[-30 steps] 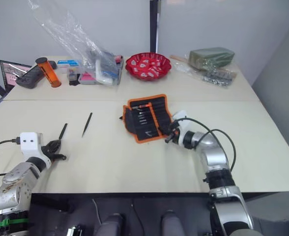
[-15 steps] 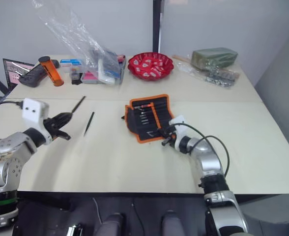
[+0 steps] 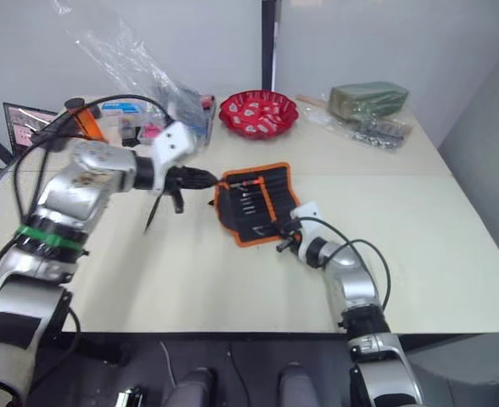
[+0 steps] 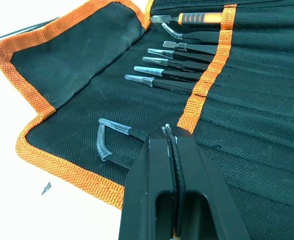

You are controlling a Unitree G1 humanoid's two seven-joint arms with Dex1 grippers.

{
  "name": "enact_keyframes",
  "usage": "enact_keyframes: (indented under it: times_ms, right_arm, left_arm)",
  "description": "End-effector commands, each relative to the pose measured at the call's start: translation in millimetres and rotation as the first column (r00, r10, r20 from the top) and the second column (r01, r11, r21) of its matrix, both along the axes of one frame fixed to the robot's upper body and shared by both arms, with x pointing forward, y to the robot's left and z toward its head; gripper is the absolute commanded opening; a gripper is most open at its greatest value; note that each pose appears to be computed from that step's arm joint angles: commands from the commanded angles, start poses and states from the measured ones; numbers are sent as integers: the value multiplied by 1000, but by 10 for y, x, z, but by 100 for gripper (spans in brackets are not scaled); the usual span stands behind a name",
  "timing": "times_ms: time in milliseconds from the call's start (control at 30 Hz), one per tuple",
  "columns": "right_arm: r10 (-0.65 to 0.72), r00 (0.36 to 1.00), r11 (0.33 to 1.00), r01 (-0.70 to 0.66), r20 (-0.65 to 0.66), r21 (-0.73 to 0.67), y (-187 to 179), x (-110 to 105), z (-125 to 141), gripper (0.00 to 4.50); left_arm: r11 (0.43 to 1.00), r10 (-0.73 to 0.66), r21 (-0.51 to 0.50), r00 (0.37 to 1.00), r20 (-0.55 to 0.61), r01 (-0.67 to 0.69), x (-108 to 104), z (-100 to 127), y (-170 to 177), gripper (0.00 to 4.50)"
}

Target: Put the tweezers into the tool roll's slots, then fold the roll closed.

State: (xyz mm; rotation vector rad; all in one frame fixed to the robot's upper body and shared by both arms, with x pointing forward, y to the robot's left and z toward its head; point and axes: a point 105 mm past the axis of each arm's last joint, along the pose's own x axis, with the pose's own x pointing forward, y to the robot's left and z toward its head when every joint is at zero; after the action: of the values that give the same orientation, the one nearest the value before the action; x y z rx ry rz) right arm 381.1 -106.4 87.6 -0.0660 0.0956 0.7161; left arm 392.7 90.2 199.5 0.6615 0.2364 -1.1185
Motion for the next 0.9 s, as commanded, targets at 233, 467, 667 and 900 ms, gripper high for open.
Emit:
enact_keyframes:
  times_ms: [233,467,667,900]
  right_arm:
    - [-105,993,994,104,-47,-29,-241,-13,-150,0]
    - [-110,993,993,109,-49,-39,-313,-17,-144,0]
    - [-104,993,994,102,-57,-43,-298,-21,-163,0]
    - [-96,993,995,93,-62,-44,-273,-21,-162,0]
  left_arm:
    - [991,-49,125,998,-45,54,181,-347,-340,6]
    - [992,-41,116,998,-49,47,193,-398,-297,6]
    - [995,10,103,999,-49,-5,230,-399,-165,6]
    - [997,7,78,997,-74,-1,202,-527,-247,6]
